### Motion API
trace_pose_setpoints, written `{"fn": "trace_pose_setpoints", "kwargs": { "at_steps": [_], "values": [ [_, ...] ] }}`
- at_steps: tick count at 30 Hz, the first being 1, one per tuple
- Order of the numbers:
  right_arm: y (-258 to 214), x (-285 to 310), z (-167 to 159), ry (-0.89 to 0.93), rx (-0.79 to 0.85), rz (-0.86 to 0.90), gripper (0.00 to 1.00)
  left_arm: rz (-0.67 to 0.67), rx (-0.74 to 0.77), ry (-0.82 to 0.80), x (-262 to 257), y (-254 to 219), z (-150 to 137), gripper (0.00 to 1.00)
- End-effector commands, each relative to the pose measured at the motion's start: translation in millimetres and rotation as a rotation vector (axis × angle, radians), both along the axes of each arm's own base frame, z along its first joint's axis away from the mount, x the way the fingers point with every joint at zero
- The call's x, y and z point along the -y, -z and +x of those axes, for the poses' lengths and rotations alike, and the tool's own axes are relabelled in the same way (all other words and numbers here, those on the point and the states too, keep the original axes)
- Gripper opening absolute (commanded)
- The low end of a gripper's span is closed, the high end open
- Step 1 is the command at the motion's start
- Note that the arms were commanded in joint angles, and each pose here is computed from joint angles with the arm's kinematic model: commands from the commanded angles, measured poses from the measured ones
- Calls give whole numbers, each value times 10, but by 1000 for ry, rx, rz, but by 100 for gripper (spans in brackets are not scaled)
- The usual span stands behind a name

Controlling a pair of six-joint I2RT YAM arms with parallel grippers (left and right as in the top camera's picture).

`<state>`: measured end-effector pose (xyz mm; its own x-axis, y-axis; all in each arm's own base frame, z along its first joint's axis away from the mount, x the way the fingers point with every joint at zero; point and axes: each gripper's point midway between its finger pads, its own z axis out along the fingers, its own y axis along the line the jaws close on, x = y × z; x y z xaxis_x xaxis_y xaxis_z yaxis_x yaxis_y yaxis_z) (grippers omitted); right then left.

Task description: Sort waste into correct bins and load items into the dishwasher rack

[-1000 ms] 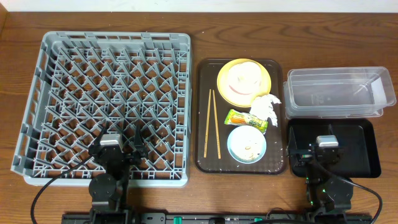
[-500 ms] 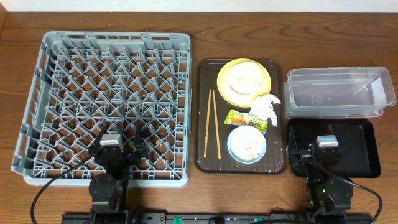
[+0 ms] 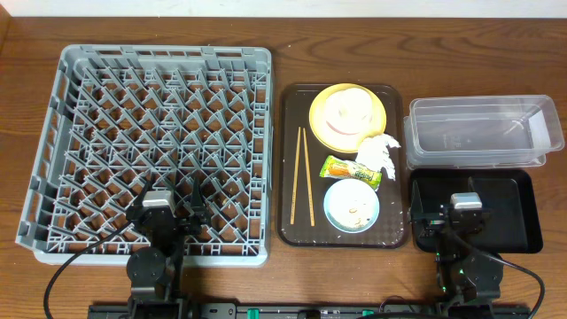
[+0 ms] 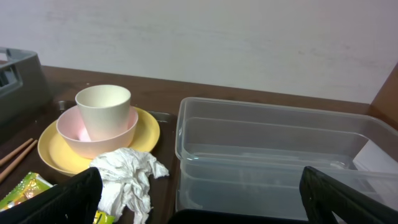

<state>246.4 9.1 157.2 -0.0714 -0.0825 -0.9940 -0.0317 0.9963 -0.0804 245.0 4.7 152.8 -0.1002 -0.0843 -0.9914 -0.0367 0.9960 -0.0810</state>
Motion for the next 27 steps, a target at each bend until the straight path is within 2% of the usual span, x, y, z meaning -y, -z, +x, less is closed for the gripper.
{"fn": "trace_pose_setpoints", "kwargs": {
  "at_steps": [1, 27],
  "values": [
    [6, 22, -1, 8, -1, -5, 99, 15, -53, -3, -6, 163, -12, 92],
    [6, 22, -1, 8, -1, -5, 99, 14, -45, -2, -4, 145, -9, 92]
  ]
}}
